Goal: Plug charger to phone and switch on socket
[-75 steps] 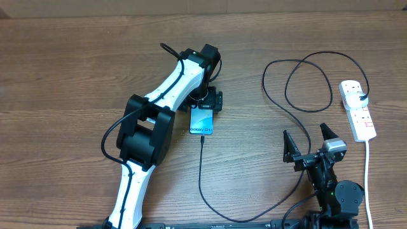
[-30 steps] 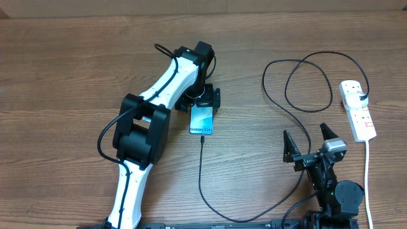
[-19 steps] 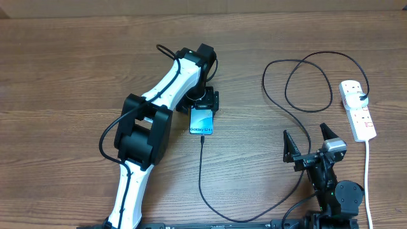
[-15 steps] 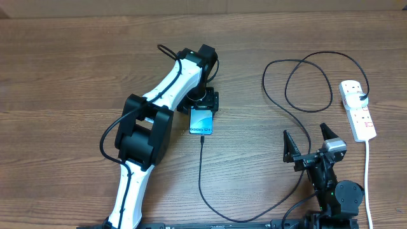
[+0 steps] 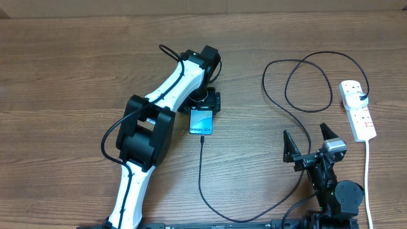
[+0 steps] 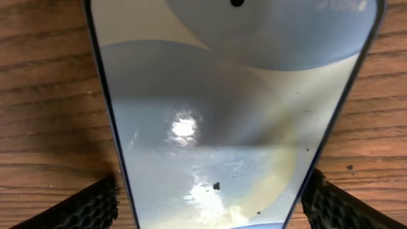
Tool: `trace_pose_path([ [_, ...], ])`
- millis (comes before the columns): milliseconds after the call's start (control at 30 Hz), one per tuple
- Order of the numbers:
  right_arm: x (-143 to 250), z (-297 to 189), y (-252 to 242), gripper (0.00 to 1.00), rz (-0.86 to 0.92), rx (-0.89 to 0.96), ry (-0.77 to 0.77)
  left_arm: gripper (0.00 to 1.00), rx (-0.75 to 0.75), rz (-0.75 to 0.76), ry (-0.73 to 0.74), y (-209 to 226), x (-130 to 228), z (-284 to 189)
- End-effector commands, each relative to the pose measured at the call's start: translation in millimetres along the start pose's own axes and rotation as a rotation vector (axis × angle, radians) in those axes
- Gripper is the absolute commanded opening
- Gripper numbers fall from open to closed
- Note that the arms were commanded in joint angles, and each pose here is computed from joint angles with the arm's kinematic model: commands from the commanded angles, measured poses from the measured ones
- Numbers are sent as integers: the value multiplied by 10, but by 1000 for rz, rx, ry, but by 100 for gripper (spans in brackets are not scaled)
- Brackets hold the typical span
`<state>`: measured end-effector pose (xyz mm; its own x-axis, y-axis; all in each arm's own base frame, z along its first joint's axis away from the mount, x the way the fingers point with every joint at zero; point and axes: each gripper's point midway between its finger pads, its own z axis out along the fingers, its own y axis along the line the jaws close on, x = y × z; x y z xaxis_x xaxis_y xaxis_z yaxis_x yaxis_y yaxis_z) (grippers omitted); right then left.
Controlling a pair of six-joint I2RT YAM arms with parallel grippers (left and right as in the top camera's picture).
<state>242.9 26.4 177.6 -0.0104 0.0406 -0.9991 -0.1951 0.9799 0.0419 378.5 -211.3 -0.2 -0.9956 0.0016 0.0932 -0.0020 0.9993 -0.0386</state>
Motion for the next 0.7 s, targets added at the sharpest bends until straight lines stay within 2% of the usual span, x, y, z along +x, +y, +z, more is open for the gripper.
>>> trace_pose_path([
  [0,17,1,-3,100,1,2,-4,85,-11,-11,74,-13,136,363],
  [233,17,1,-3,100,1,2,-4,73,-9,-11,74,-16,137,364],
  [367,17,1,-3,100,1,2,-4,72,28,36,83,-80,147,358],
  [433,17,1,-3,100,1,2,-4,63,51,57,84,-115,136,339],
  [533,17,1,-3,100,1,2,-4,57,62,57,73,-130,102,284],
  [667,17,1,-3,100,1,2,-4,57,64,53,70,-123,83,248],
])
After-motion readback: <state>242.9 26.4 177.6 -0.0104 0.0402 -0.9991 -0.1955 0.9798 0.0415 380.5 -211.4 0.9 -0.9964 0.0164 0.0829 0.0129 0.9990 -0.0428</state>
